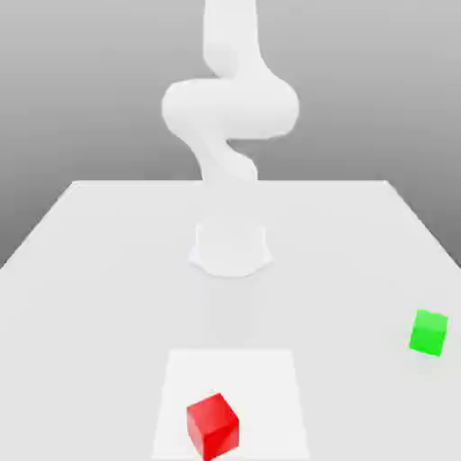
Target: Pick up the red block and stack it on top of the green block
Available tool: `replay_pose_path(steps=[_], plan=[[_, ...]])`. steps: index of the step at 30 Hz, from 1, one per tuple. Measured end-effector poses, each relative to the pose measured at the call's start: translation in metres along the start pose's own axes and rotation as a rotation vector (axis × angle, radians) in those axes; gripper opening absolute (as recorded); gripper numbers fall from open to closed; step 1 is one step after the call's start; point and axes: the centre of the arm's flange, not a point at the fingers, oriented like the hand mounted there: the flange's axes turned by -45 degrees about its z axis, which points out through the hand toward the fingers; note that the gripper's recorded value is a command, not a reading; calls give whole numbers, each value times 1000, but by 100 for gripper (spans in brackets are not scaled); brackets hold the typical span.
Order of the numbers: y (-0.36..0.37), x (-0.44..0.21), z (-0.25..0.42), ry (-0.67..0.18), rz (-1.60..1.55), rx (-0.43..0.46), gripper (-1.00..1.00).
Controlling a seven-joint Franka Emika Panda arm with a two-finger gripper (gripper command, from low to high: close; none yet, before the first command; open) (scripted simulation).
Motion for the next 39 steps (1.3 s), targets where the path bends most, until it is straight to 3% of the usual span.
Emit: replay_pose_path(steps=[11,24,29,30,39], plan=[[10,-57,216,-316,-187,113,0],[21,-220,394,-677,-431,166,0],[24,-269,442,-712,-459,167,0],[25,-277,450,-713,-459,168,-100],[24,-266,438,-714,-460,168,-100]])
